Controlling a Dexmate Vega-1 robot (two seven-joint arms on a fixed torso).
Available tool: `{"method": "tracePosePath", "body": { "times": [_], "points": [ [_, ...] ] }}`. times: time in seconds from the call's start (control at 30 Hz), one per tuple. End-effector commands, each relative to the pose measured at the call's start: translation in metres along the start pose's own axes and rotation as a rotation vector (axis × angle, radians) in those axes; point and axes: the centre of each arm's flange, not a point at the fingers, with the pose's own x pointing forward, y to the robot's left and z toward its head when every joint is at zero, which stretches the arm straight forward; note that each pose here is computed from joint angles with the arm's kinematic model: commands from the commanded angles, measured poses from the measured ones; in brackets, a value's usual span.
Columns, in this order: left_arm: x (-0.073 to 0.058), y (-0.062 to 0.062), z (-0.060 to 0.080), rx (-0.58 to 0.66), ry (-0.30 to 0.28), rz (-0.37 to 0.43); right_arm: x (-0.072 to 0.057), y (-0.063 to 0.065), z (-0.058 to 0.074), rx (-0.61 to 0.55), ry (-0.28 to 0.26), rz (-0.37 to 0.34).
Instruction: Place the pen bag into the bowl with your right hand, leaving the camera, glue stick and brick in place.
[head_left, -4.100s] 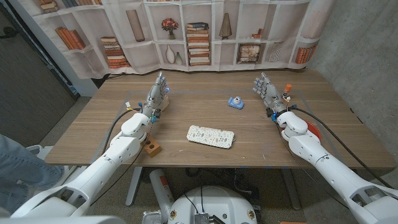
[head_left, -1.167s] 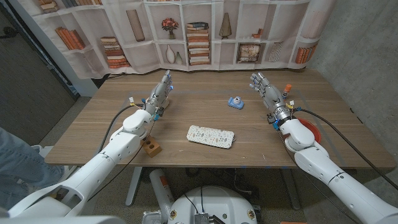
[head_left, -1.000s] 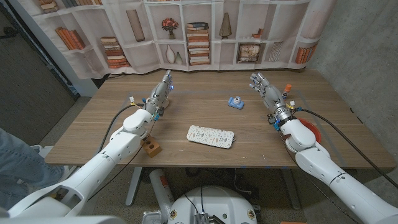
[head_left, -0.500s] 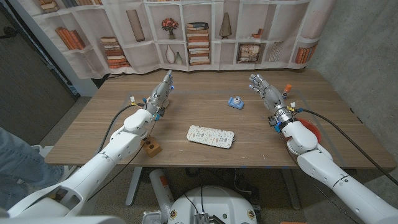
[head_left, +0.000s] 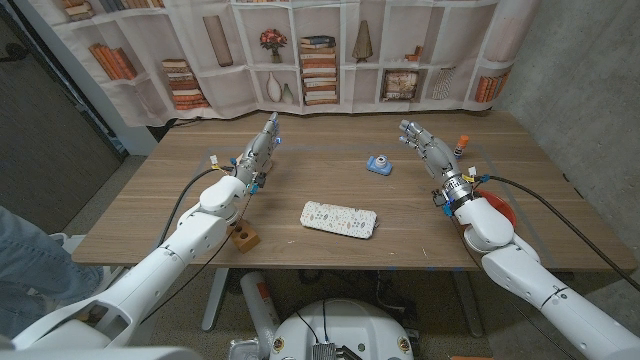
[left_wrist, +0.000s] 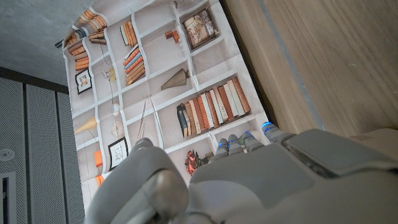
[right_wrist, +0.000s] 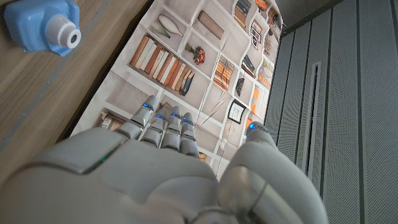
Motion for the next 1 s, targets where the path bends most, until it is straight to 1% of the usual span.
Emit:
{"method": "tracePosePath", "body": {
  "times": [0.03, 0.27, 0.47, 1.0],
  "points": [
    [-0.003, 0.001, 0.002, -0.007, -0.008, 0.000, -0.006, 0.003, 0.005, -0.032, -0.009, 0.012],
    [-0.006, 0.002, 0.002, -0.002, -0.004, 0.002, -0.009, 0.008, 0.008, -0.071, -0.013, 0.023],
    [-0.008, 0.002, 0.003, -0.003, -0.007, 0.004, -0.012, 0.012, 0.010, -0.074, -0.021, 0.027],
    [-0.013, 0.000, 0.005, 0.000, -0.012, 0.004, -0.025, 0.018, 0.014, -0.132, -0.031, 0.028]
  ]
}}
